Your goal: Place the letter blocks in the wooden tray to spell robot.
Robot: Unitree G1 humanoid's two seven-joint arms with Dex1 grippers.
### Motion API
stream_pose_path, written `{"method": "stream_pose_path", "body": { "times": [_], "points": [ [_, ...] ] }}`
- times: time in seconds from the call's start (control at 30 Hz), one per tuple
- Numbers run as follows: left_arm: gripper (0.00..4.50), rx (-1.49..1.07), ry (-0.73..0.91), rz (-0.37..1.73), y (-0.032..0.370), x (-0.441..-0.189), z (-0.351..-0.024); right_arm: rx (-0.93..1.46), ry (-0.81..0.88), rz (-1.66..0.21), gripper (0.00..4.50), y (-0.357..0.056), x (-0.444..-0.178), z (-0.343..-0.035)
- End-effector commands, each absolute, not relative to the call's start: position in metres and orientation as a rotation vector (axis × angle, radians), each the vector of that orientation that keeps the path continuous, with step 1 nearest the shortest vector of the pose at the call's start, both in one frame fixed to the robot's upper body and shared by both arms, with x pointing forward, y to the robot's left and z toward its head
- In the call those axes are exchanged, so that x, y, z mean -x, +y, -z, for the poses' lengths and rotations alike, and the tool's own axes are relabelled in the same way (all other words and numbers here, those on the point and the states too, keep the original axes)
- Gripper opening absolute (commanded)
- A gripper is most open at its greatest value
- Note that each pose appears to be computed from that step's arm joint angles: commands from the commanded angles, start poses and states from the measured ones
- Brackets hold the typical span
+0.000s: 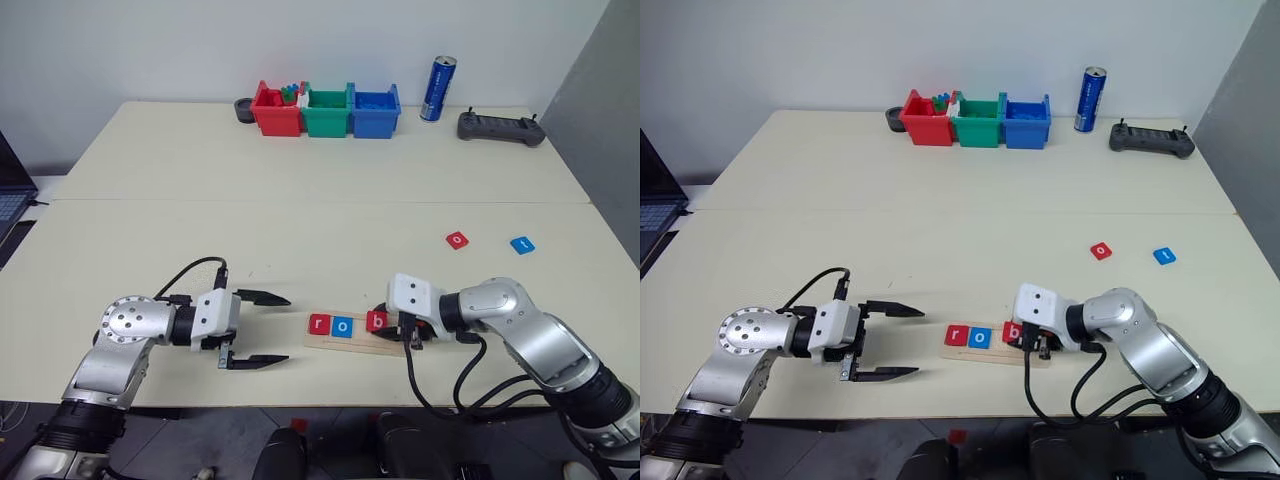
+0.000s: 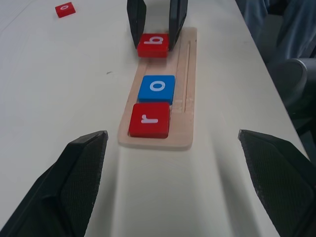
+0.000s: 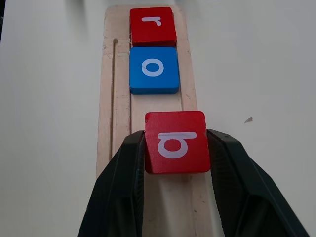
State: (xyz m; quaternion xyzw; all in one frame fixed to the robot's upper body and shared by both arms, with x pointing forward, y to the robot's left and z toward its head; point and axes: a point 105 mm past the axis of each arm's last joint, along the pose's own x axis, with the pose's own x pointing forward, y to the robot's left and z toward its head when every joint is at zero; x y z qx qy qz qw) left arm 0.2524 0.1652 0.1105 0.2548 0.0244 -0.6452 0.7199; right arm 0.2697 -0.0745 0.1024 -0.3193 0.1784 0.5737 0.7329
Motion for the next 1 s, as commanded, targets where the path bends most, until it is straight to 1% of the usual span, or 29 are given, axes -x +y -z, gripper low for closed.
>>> {"method": "stream_pose_path", "body": {
  "times": [0.03,0.4,0.77,0.8,0.83,0.87,0.9,1.0],
  "points": [
    [4.5,-0.564,0.017,1.424,0.162,-0.252,-0.12,0.716,0.359,-1.277,1.45,-0.068,-0.267,-0.111],
    [4.5,-0.56,0.02,1.426,0.164,-0.255,-0.118,0.699,0.369,-1.293,1.45,-0.058,-0.266,-0.108],
    [4.5,-0.552,0.004,1.431,0.158,-0.255,-0.12,0.693,0.359,-1.277,1.45,-0.054,-0.268,-0.11],
    [4.5,-0.551,0.003,1.431,0.158,-0.256,-0.12,0.693,0.358,-1.276,2.22,-0.054,-0.268,-0.11],
    [4.5,-0.551,0.003,1.43,0.157,-0.256,-0.12,0.693,0.355,-1.275,2.48,-0.054,-0.269,-0.111],
    [4.5,-0.551,0.002,1.43,0.157,-0.257,-0.12,0.691,0.351,-1.273,2.91,-0.053,-0.269,-0.111],
    [4.5,-0.55,0.002,1.43,0.157,-0.257,-0.12,0.687,0.347,-1.272,3.21,-0.052,-0.269,-0.113],
    [4.5,-0.549,0.002,1.431,0.157,-0.257,-0.12,0.671,0.325,-1.271,4.28,-0.05,-0.268,-0.12]
  ]
}}
